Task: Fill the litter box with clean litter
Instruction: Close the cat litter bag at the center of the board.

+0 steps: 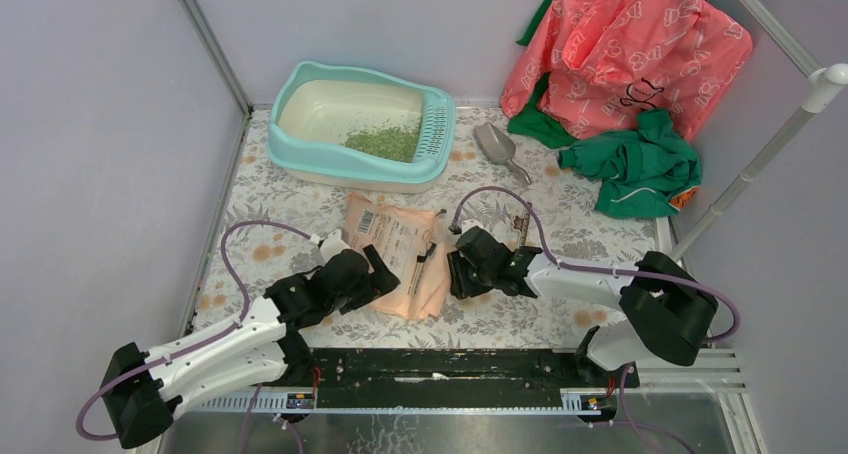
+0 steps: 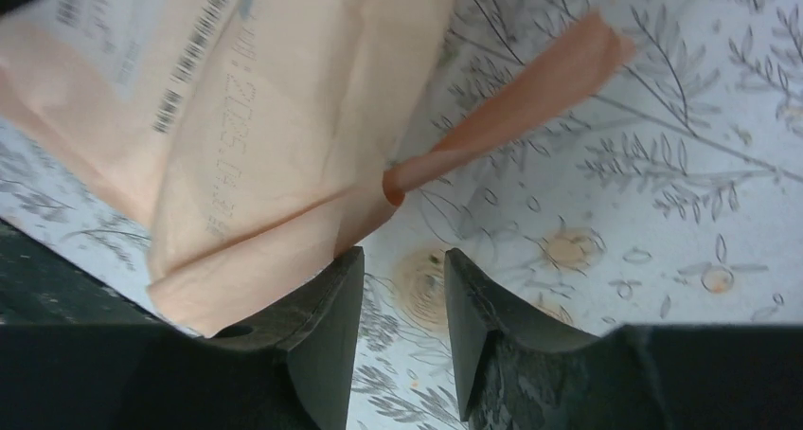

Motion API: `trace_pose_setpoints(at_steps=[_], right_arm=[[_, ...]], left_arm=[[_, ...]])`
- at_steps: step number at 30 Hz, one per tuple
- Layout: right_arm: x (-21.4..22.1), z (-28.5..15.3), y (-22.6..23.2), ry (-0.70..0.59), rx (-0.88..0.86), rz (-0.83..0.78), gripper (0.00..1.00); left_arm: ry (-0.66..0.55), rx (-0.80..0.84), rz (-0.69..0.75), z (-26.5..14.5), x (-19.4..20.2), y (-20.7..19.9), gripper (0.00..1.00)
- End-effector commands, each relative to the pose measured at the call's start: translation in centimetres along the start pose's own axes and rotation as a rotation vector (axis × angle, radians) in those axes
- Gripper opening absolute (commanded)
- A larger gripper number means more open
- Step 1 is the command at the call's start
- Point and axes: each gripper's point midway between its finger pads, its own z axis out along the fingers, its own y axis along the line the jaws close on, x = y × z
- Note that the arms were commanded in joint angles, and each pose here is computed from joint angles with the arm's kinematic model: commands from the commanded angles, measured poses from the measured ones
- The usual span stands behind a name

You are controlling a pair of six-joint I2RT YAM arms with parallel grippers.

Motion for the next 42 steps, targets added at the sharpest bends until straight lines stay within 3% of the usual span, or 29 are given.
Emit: trace_pose_setpoints(at_steps=[1,13,30,32,35,40,42], right_arm=[[-5.4,-0.9,4.6,-0.154,-0.125,-0.013,0.44],[-9.5,0.9,8.9,-0.177,-0.221,-0.091,0.46],[-9.5,6.6,11.4,-0.031,-0.166,-0.205,0.45],[-9.4,6.5,11.5,-0.028,-0.166,-0.210,0.45],[-9.2,6.5,11.6,-0.016,-0.167,-0.209,0.45],[-9.3,6.1,12.2,-0.003,-0.195,-0.217,0.45],[-9.4,6.0,12.6,-0.002,-0.208,-0.221,0.45]], left_arm=[[-0.042,-0.003,0.026,-0.4,-0.8,0.1,0.99],[-0.053,0.008,0.025,-0.5,-1.1,-0.1,0.99],[-0.121,0.056,0.031,-2.9,-3.7,-2.7,0.95],[-0.129,0.074,0.036,-3.1,-3.9,-3.2,0.86],[-0.102,0.118,0.046,-2.5,-3.4,-4.3,0.49],[-0.048,0.143,0.062,-0.4,-2.0,-5.3,0.00],[-0.043,0.153,0.065,0.4,-1.7,-5.6,0.00]])
